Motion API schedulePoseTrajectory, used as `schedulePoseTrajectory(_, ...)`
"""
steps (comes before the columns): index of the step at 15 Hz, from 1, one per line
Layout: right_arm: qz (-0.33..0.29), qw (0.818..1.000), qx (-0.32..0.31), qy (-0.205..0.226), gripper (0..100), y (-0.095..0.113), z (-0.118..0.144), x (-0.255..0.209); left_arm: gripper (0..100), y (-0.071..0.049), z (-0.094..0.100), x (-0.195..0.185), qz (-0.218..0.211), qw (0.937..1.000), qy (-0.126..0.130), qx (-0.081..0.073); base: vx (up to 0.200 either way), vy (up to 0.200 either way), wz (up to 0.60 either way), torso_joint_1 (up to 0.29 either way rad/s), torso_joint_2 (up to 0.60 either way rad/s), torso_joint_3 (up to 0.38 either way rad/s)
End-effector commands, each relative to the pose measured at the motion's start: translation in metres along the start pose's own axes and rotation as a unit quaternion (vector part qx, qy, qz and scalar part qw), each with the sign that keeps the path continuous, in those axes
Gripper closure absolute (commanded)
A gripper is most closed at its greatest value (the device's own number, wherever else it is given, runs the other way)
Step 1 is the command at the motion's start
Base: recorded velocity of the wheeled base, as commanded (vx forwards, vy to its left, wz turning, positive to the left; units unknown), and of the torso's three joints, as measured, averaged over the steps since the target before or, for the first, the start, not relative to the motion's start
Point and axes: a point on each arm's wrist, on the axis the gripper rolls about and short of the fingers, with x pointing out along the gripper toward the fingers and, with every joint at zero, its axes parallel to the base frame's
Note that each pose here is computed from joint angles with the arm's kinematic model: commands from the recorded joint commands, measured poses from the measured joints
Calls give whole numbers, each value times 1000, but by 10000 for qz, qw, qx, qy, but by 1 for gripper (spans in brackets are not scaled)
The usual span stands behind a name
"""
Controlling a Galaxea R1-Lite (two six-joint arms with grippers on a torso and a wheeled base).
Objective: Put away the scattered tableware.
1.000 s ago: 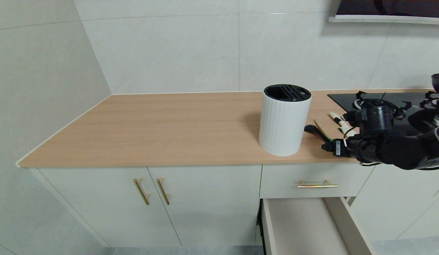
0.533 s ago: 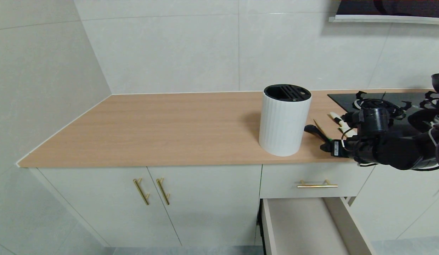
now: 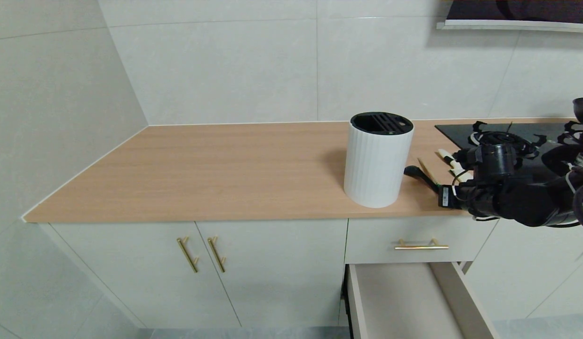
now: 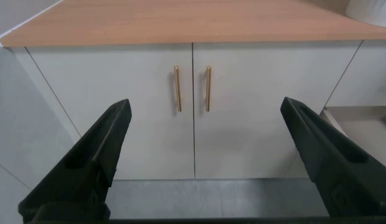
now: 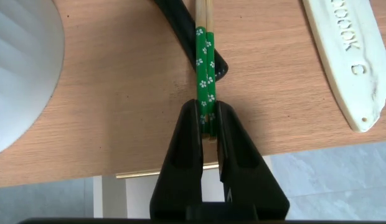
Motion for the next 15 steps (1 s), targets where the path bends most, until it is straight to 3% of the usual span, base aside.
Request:
schedulePoseTrajectory(1, 7, 10000, 14, -37, 100, 0, 2, -2, 0, 0, 0, 0, 2, 10000, 6, -1, 0, 0, 0, 0, 0, 0)
schedulePoseTrajectory(6, 33, 9997, 60, -253, 100, -2, 15, -21, 0, 0, 0, 0, 2, 10000, 6, -1, 0, 0, 0, 0, 0, 0)
schedulePoseTrajectory(8, 64, 9991, 83, -408, 100, -6, 27, -47, 0, 0, 0, 0, 2, 10000, 6, -1, 0, 0, 0, 0, 0, 0)
schedulePoseTrajectory(10, 121, 9995, 56, -271, 100, -10, 37, -78, 0, 0, 0, 0, 2, 10000, 6, -1, 0, 0, 0, 0, 0, 0)
schedulePoseTrajectory(14, 818, 9951, 47, -548, 100, -23, 47, -138, 0, 0, 0, 0, 2, 10000, 6, -1, 0, 0, 0, 0, 0, 0)
schedulePoseTrajectory(15, 836, 9956, -44, -428, 100, -26, 46, -156, 0, 0, 0, 0, 2, 10000, 6, -1, 0, 0, 0, 0, 0, 0)
